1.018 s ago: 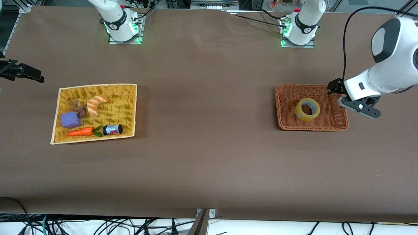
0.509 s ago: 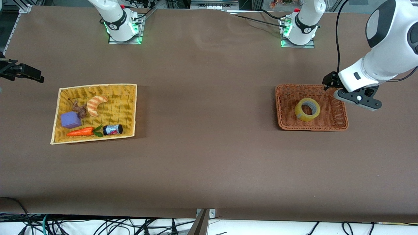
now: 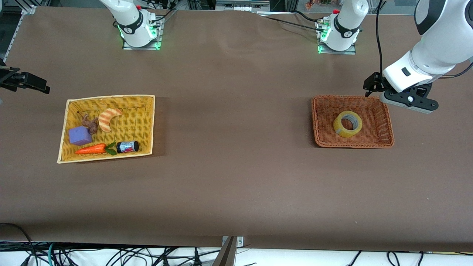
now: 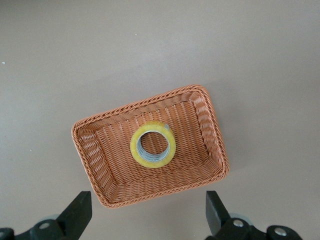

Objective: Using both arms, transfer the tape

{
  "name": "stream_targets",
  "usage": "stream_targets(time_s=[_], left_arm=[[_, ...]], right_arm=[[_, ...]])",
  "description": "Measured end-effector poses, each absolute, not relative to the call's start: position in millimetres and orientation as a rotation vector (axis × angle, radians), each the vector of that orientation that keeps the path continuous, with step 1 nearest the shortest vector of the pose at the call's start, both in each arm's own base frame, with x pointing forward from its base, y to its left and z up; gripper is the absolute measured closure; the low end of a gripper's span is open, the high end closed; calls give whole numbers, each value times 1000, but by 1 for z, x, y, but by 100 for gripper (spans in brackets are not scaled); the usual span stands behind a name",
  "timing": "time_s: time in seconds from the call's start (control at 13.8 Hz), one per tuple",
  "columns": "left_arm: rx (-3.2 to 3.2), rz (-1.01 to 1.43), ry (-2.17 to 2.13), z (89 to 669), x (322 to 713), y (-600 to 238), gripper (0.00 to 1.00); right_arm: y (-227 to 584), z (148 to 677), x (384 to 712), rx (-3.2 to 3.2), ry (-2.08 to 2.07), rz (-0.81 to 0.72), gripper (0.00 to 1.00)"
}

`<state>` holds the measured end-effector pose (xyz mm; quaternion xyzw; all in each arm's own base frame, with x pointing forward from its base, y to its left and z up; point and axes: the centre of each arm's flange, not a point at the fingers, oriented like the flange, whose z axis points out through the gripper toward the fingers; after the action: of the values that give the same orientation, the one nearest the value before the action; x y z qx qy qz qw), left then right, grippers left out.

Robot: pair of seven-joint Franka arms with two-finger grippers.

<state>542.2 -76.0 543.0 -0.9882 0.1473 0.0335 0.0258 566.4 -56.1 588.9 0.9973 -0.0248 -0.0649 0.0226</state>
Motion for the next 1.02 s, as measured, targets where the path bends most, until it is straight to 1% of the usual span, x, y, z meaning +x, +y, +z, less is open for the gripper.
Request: stream_targets(time_s=[0.29,0.58,0.73,1.02], left_arm=[[-3057,-3,454,577,548,-77,0],[-3062,41,432,595,544,-71,0],[-3090,26,416,603,546,-67,0],[-3095,24,427,604,553,-74,0]], right_arm=[[-56,589,566,3089,-77,-201,0],[-56,589,566,3089,-77,-201,0],[-56,589,566,3089,-77,-201,0],[-56,589,566,3089,-78,-201,0]])
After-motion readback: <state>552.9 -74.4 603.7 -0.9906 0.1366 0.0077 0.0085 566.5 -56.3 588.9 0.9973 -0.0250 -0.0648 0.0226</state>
